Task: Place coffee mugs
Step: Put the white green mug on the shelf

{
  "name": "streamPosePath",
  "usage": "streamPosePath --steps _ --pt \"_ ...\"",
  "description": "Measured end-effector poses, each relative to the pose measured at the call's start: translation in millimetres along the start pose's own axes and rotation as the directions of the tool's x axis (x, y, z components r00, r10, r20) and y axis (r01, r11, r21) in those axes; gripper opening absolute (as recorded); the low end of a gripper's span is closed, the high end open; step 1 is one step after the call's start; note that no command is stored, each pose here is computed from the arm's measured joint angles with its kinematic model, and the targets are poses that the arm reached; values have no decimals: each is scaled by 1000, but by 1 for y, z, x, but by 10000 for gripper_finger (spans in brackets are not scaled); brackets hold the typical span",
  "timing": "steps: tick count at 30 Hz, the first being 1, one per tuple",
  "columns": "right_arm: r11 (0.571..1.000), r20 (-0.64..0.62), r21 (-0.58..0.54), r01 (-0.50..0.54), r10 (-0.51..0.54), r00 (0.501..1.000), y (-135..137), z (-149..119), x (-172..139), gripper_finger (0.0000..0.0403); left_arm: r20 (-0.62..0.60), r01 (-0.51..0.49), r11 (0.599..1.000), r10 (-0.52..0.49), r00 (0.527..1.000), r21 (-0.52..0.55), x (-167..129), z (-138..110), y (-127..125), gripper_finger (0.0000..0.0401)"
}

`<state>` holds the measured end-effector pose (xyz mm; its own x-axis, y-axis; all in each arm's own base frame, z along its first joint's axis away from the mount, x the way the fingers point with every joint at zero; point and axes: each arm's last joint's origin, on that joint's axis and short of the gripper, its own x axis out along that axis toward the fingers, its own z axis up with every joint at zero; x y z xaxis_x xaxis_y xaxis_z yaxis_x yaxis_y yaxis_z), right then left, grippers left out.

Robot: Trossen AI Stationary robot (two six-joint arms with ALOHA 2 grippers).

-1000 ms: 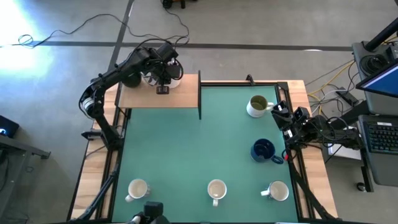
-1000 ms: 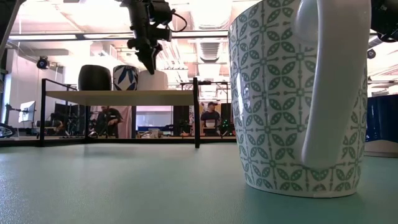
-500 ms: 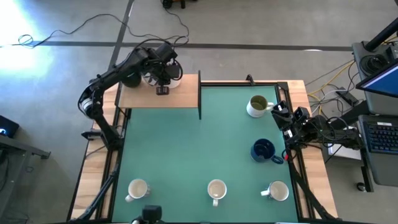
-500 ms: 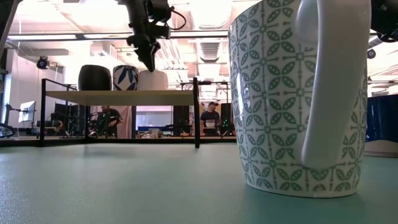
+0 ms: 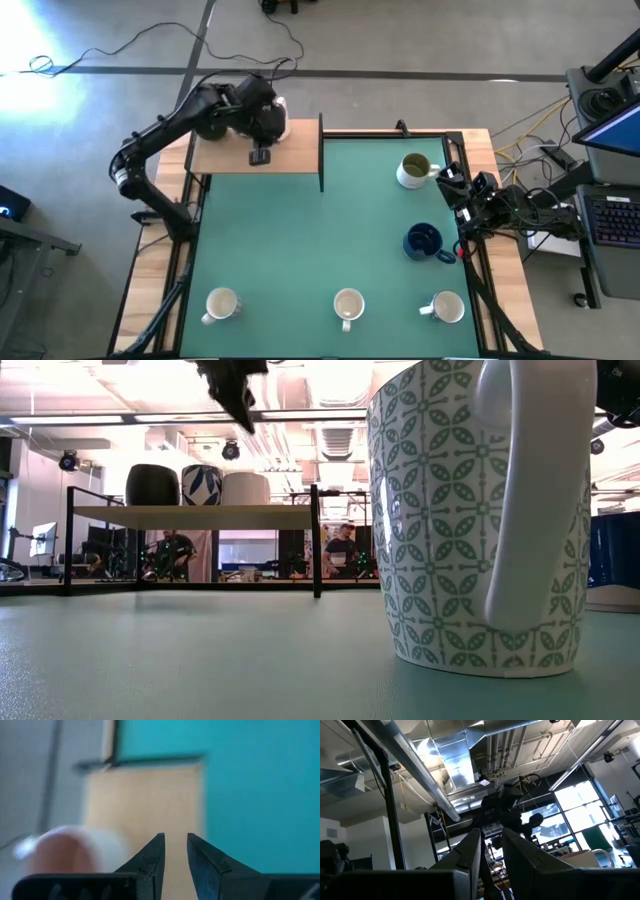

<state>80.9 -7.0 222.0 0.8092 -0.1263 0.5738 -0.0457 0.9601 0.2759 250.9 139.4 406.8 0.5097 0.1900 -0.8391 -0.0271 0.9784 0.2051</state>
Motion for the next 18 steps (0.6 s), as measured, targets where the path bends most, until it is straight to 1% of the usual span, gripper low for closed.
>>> streamPosePath --steps 3,5,7,12,14,16,18 --pt "1000 0 0 0 0 1000 0 0 0 68 98 155 988 -153 983 -15 -7 7 -18 64" --pt "1000 0 0 0 0 1000 0 0 0 68 120 219 975 -214 970 -32 -8 12 -30 64" --pt "1000 0 0 0 0 1000 0 0 0 68 109 254 967 -250 962 -33 -4 16 -43 64" --pt "1000 0 0 0 0 1000 0 0 0 68 74 339 940 -340 937 34 14 24 -84 64" --pt "1000 0 0 0 0 1000 0 0 0 68 50 364 931 -365 930 32 21 25 -100 64" --pt "1000 0 0 0 0 1000 0 0 0 68 17 357 934 -357 934 6 25 25 -114 64" --pt "1000 0 0 0 0 1000 0 0 0 68 -9 321 947 -321 947 -34 27 25 -126 64"
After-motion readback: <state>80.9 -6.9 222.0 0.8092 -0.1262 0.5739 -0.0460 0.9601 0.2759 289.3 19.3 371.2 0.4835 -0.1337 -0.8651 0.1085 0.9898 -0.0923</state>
